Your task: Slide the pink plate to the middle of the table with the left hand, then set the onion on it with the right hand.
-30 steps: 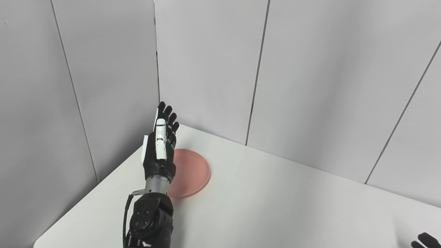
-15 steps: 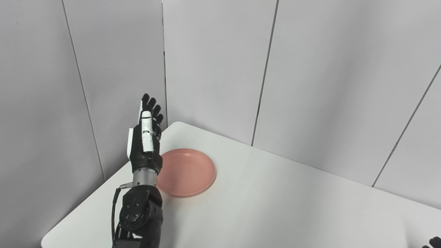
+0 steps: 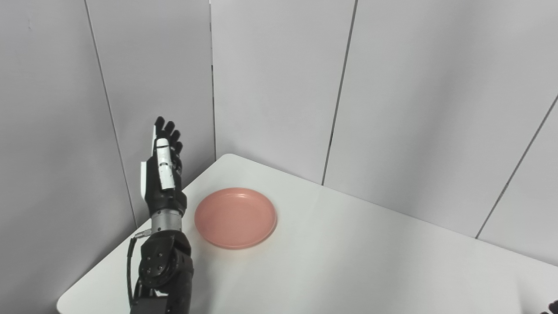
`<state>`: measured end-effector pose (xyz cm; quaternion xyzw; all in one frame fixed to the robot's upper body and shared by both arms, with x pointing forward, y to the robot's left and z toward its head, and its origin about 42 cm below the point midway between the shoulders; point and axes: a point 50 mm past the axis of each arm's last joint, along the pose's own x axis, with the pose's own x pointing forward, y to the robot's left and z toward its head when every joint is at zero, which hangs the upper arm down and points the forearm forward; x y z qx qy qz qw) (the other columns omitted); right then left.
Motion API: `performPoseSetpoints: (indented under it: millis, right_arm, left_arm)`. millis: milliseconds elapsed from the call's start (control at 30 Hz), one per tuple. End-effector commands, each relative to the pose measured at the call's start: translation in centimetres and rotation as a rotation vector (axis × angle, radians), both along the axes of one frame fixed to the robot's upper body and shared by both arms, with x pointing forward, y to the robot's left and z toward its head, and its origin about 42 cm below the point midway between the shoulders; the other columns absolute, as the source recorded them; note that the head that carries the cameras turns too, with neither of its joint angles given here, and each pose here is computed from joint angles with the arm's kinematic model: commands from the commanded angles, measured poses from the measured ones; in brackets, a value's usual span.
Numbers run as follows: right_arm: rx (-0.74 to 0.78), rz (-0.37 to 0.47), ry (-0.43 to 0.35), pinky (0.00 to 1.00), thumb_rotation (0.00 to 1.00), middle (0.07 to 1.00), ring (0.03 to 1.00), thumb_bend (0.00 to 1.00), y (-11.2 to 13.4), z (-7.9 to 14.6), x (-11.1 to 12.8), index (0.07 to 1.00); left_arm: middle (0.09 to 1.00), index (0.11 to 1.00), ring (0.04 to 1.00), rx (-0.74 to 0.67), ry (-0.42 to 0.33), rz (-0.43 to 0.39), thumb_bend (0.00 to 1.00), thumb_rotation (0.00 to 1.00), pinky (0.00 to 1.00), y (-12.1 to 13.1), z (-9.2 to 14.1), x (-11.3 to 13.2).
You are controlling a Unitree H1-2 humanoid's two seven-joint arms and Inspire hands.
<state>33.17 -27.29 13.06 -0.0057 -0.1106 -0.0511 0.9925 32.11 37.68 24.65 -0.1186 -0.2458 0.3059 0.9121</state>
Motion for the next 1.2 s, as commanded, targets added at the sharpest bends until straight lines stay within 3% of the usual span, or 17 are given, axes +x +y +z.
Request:
performPoseSetpoints:
  millis: [0, 300, 533, 1167]
  right_arm:
    - [-0.004, -0.023, 0.099, 0.67, 0.91, 0.824, 0.816, 0.55, -0.9, -3.6, -2.1, 0.787]
    - [-0.006, -0.023, 0.109, 0.71, 0.93, 0.835, 0.826, 0.55, -0.9, -3.7, -2.0, 0.795]
    - [0.0, -0.033, 0.112, 0.67, 0.91, 0.817, 0.806, 0.54, -0.9, -3.5, -2.0, 0.775]
    - [0.011, -0.035, 0.097, 0.65, 0.89, 0.809, 0.804, 0.49, -1.1, -3.6, -2.1, 0.77]
  left_arm:
    - [0.998, 0.985, 0.998, 0.037, -0.073, 0.002, 0.42, 1.0, 1.0, 0.6, 1.5, 0.0]
    - [0.992, 0.98, 0.986, 0.012, -0.039, 0.015, 0.4, 1.0, 0.98, 2.0, 0.0, 0.0]
    - [0.977, 0.961, 0.977, -0.02, -0.004, 0.025, 0.39, 1.0, 0.95, 2.6, -1.1, 0.4]
    - [0.965, 0.945, 0.966, -0.104, 0.068, 0.021, 0.38, 1.0, 0.99, 3.4, -4.2, 1.0]
